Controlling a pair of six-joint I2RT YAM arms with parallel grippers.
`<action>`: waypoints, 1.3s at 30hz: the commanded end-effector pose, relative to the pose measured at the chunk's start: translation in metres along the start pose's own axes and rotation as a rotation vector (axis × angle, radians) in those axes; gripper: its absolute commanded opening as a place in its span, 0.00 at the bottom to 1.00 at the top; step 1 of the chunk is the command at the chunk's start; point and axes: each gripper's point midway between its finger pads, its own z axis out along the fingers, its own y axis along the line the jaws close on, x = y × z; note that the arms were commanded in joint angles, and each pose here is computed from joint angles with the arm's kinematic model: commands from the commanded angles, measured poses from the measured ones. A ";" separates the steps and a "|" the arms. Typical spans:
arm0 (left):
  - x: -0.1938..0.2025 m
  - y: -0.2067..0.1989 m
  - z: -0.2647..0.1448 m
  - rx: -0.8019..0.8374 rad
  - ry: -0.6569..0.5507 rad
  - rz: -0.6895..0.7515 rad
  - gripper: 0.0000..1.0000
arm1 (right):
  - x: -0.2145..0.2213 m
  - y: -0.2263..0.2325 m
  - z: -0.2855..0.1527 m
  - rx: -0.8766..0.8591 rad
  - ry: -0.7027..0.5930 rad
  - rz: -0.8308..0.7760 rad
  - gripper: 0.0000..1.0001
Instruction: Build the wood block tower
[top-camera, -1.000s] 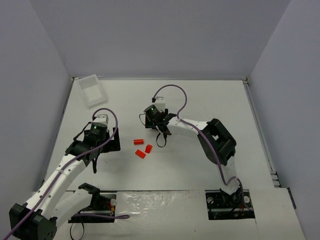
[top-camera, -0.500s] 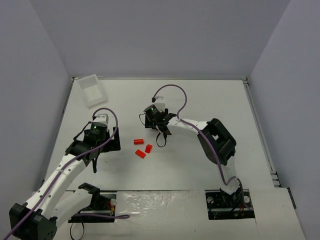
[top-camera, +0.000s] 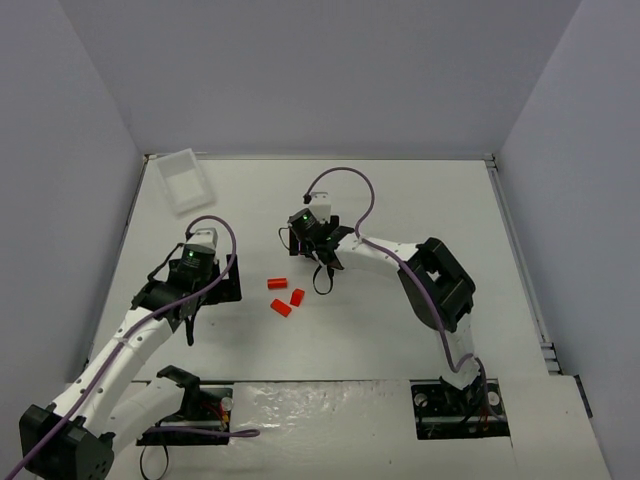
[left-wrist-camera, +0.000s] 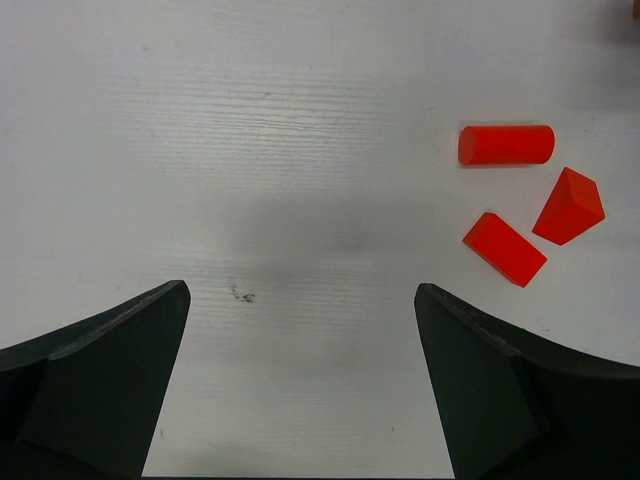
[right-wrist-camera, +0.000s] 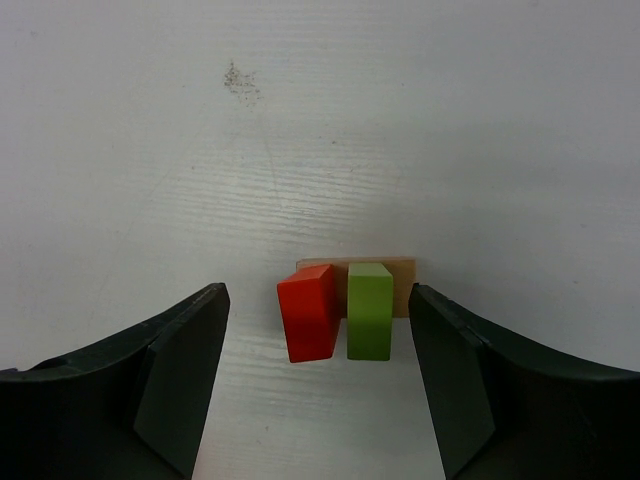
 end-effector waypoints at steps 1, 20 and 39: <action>-0.012 -0.007 0.001 0.022 -0.030 -0.039 0.95 | -0.060 -0.001 -0.042 -0.014 -0.146 0.048 0.71; 0.016 -0.084 0.010 0.057 0.113 -0.349 0.94 | -0.093 -0.079 -0.161 -0.045 -0.301 0.129 0.79; 0.060 -0.146 0.052 -0.114 0.253 -0.475 0.63 | -0.051 -0.137 -0.194 -0.085 -0.278 0.120 0.80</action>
